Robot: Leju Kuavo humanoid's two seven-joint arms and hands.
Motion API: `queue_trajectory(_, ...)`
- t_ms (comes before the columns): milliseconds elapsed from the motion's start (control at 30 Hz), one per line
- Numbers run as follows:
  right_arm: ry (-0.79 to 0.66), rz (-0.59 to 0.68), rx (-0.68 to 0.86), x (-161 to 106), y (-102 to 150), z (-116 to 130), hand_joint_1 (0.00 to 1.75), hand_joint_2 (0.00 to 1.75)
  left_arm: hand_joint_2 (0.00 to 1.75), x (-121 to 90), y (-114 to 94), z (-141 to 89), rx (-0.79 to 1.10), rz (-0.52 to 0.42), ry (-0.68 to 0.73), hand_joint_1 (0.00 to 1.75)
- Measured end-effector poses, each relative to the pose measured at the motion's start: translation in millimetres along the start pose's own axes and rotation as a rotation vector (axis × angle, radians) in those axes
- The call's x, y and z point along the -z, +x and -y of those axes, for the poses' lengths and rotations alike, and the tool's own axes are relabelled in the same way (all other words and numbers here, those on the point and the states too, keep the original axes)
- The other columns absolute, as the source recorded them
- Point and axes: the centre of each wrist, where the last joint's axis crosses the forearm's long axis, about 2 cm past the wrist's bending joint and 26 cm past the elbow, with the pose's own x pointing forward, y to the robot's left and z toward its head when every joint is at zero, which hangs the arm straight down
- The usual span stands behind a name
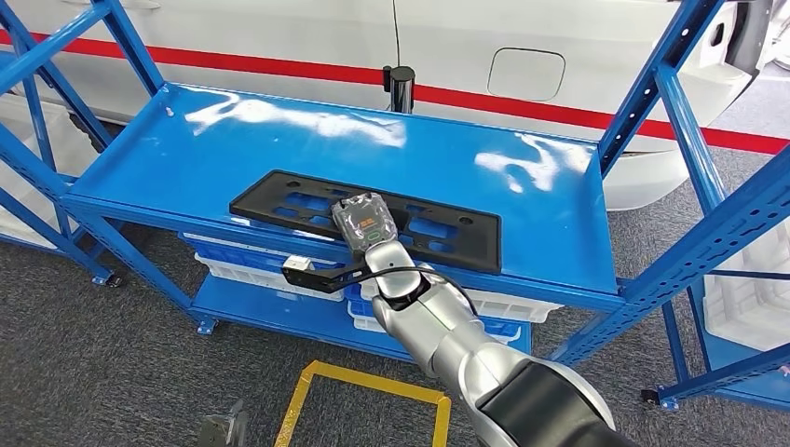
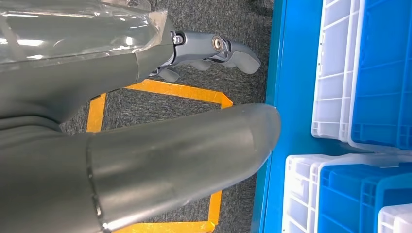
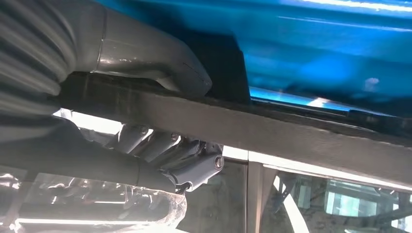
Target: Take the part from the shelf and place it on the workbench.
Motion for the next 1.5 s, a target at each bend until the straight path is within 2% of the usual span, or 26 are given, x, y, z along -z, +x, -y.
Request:
queue_trajectory(167,-0.027,0.011,-0.001,-1.2,1.2,-0.6,1.75,1.75,0.0,0.1,0.1,0.1,0.003,0.002,0.002,0.0)
queue_trajectory(300,-0.124,0.041,0.009,-2.7,5.6,4.0,1.75,1.75,0.0,0.5,1.2,1.8,0.026,0.011,0.02,0.0)
queue_trajectory(600,-0.37,0.123,-0.011,-0.2,23.6,58.1,1.75,1.75,0.0,1.4,5.0,11.7,0.067,0.025,0.004,0.0)
queue_trajectory(767,-0.43,0.151,-0.019,-2.2,24.8,70.8,1.75,1.75,0.0,1.7,6.0,14.0,0.067,0.028,0.0,0.0)
queue_trajectory(900,-0.452,0.161,-0.023,-3.4,24.1,74.3,1.75,1.75,1.75,2.0,6.4,14.5,0.067,0.029,-0.002,0.0)
queue_trajectory(933,-0.459,0.16,-0.023,-3.8,24.1,75.0,1.75,1.75,1.75,2.1,6.5,14.6,0.064,0.029,-0.007,0.0)
queue_trajectory(1067,-0.509,0.159,-0.028,-6.0,26.1,84.8,1.75,1.75,0.0,2.3,6.7,15.7,0.037,0.031,-0.048,0.0)
queue_trajectory(1333,-0.709,0.228,-0.032,-11.9,31.3,141.9,1.75,1.75,0.0,2.1,6.6,17.4,-0.037,0.027,-0.102,0.0)
queue_trajectory(1500,-0.822,0.366,-0.003,-20.8,37.8,156.2,1.75,1.75,0.0,2.0,6.6,18.3,-0.109,0.023,-0.121,0.0)
